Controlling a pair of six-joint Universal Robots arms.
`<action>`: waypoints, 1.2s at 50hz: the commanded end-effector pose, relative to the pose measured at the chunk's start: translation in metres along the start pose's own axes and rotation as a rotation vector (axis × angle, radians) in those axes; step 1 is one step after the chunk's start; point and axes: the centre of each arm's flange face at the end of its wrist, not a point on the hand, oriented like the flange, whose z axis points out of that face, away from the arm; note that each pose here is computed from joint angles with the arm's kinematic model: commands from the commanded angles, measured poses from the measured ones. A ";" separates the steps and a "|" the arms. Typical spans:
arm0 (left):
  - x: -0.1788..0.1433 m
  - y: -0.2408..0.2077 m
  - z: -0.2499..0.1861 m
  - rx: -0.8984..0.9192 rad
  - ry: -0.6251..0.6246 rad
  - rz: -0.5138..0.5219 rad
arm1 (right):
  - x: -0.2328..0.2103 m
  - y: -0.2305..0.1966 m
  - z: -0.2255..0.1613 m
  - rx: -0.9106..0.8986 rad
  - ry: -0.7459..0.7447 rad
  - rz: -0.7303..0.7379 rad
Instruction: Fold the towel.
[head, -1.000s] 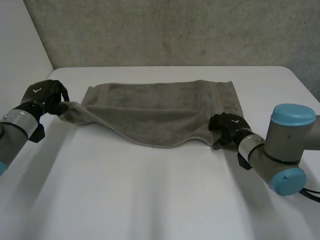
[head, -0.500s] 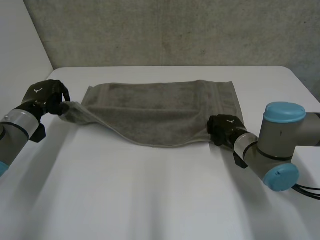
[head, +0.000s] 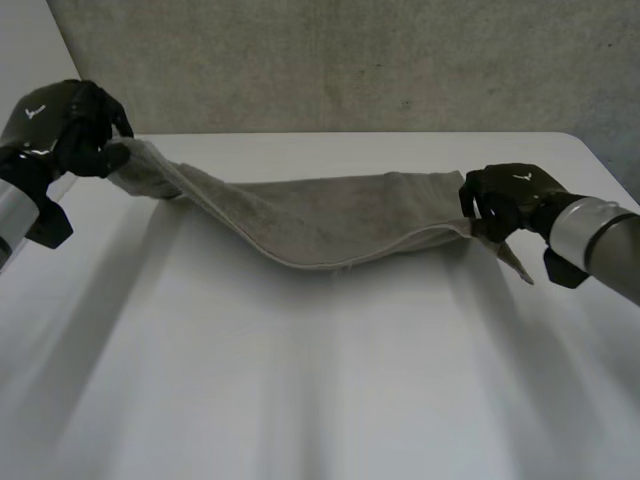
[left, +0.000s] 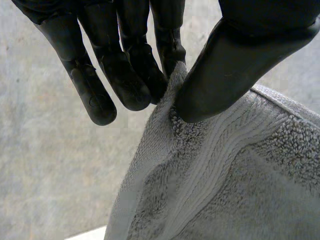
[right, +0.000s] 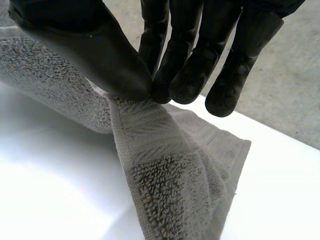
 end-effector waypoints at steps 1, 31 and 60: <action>0.012 -0.022 -0.038 0.011 0.019 -0.004 | -0.002 -0.013 -0.045 -0.064 -0.078 -0.003; -0.060 0.109 0.041 -0.303 -0.090 -0.174 | 0.019 -0.005 0.069 -0.043 -0.115 -0.173; -0.079 0.129 0.079 -0.251 -0.221 -0.142 | 0.031 0.020 0.147 0.139 -0.047 -0.200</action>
